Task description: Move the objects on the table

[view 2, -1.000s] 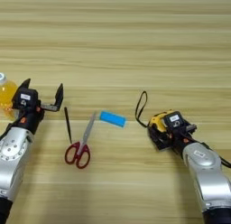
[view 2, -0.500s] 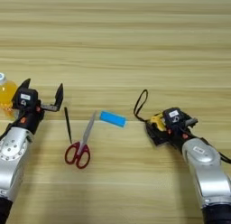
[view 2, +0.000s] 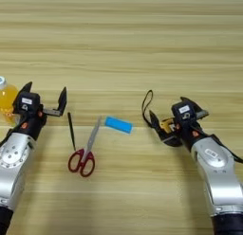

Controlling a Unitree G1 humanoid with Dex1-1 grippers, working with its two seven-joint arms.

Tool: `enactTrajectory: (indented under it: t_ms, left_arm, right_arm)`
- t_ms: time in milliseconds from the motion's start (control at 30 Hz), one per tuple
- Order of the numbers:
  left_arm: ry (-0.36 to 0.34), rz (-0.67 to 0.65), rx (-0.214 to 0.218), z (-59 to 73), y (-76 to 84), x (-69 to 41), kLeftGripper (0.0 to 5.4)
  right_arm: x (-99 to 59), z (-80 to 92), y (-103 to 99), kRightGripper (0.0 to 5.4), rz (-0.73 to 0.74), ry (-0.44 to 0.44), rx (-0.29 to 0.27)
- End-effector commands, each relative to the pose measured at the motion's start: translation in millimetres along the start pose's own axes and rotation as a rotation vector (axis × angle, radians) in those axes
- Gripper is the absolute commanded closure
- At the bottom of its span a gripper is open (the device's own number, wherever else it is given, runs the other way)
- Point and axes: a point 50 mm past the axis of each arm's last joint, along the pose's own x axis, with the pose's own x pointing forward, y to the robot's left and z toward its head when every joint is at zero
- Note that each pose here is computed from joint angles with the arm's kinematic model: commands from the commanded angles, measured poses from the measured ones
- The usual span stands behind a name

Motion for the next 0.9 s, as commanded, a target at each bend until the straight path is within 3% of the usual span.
enactTrajectory:
  t_ms: [33, 267, 900]
  left_arm:
    - [0.013, -0.001, 0.016, -0.9, -0.7, 1.8, 0.00]
    - [0.012, -0.002, 0.016, -0.8, -1.9, 1.9, 0.00]
    - [0.013, -0.009, 0.014, -1.5, -4.6, 3.0, 0.00]
  right_arm:
    - [-0.7, 5.3, 17, 0.01, 0.095, -0.036, -0.033]
    - [0.7, 10.1, 38, 0.01, 0.211, -0.065, -0.062]
    - [25.5, -5.0, 76, 0.01, 0.325, 0.044, -0.078]
